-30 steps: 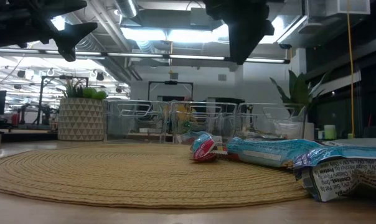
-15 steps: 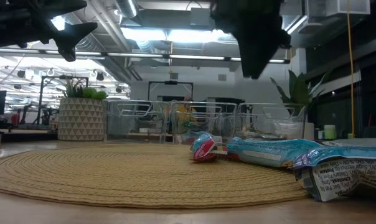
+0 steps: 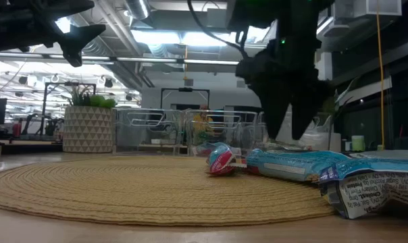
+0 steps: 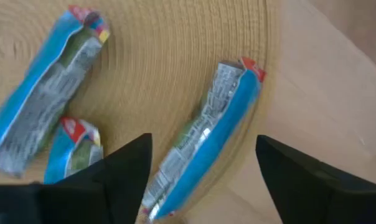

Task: Pick and place Granola Bars by type
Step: Put the red granola bar into the middle transparent bin

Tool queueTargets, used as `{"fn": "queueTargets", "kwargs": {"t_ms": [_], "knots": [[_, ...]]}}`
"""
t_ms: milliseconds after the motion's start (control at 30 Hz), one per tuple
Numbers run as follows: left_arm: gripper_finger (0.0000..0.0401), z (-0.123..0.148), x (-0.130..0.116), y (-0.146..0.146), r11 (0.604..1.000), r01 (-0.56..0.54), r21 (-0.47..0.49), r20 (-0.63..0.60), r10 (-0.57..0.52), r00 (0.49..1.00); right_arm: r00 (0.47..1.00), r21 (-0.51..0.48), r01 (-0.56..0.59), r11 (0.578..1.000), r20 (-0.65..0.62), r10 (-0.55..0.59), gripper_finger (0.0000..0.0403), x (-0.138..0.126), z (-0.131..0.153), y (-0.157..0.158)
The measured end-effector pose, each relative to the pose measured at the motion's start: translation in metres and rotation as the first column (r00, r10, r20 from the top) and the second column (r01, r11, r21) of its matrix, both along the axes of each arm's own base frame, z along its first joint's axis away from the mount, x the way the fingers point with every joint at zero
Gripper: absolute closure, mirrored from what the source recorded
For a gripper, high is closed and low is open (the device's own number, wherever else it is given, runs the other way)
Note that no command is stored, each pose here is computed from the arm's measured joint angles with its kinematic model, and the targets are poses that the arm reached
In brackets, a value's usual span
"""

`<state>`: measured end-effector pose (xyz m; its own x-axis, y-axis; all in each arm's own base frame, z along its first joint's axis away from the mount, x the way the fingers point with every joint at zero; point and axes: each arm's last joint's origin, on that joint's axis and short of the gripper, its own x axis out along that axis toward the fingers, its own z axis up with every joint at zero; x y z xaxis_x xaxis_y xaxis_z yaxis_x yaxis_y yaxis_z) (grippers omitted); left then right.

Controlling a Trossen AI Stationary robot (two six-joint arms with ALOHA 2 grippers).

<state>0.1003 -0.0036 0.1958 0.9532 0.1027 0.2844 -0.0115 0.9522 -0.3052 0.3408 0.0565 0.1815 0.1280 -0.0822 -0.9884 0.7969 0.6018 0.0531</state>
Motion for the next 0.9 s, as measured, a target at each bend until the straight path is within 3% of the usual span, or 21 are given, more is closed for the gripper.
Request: {"fn": "queueTargets", "kwargs": {"t_ms": [567, 900], "knots": [[0.0175, 0.000, 0.000, 0.000, 1.000, 0.000, 0.000, 0.000, 0.000, 1.000, 0.999, 0.000, 0.028, 1.000, 0.020, -0.028, 0.0103, -0.012, -0.034, -0.002], [0.0175, 0.000, 0.000, 0.000, 1.000, 0.000, 0.000, 0.000, 0.000, 1.000, 0.999, 0.008, 0.031, 1.000, 0.030, -0.031, 0.0197, -0.015, -0.041, -0.004]]}}
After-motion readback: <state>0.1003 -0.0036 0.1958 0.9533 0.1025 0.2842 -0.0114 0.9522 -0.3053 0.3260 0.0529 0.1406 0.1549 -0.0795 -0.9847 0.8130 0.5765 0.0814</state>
